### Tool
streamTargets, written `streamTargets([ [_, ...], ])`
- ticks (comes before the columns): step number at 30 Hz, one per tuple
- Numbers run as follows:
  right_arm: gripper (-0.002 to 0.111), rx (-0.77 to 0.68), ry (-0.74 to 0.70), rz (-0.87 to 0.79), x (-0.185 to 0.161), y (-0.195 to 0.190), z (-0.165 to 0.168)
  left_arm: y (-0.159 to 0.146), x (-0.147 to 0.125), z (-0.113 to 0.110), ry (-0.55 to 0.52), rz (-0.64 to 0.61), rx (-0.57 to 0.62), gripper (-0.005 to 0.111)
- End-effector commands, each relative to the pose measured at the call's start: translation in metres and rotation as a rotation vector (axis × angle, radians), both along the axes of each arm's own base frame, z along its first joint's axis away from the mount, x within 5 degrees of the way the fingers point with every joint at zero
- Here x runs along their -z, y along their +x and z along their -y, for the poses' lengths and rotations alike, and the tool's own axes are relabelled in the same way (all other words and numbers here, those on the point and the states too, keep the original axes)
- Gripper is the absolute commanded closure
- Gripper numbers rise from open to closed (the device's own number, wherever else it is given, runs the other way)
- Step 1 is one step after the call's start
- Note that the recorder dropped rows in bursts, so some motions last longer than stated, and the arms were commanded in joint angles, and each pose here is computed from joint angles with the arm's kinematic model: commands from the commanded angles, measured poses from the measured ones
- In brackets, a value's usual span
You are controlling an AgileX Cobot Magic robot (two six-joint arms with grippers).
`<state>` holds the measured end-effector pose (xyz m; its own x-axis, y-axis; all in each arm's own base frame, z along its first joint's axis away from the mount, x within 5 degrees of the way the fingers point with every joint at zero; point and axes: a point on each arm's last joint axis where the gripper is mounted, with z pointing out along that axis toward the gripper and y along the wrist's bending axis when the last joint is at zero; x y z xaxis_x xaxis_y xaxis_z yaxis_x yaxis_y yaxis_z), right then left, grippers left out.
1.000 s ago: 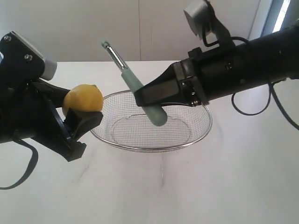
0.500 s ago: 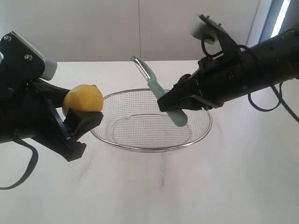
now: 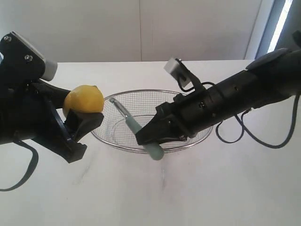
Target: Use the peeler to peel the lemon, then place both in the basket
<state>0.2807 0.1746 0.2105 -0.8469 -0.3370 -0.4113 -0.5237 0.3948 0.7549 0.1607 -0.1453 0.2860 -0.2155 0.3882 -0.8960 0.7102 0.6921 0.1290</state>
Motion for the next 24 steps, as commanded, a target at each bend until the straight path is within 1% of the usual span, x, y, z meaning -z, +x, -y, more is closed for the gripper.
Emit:
streamTargets([
  [1, 0.105, -0.073, 0.037, -0.009, -0.002, -0.011, -0.016, -0.001, -0.001, 0.001, -0.022, 0.004, 0.000, 0.107],
  [3, 0.105, -0.104, 0.055, -0.011, -0.004, -0.015, -0.021, -0.001, -0.001, 0.001, -0.022, 0.004, 0.000, 0.107],
  [8, 0.105, -0.130, 0.114, -0.012, -0.011, -0.019, -0.024, -0.001, -0.001, 0.001, -0.022, 0.004, 0.000, 0.107],
  [17, 0.105, -0.126, 0.116, 0.045, -0.024, -0.022, -0.022, -0.001, -0.001, 0.001, -0.021, 0.003, 0.000, 0.107],
  [24, 0.105, -0.105, 0.115, 0.048, -0.024, -0.019, -0.017, -0.001, -0.001, 0.001, -0.021, 0.003, 0.000, 0.107],
])
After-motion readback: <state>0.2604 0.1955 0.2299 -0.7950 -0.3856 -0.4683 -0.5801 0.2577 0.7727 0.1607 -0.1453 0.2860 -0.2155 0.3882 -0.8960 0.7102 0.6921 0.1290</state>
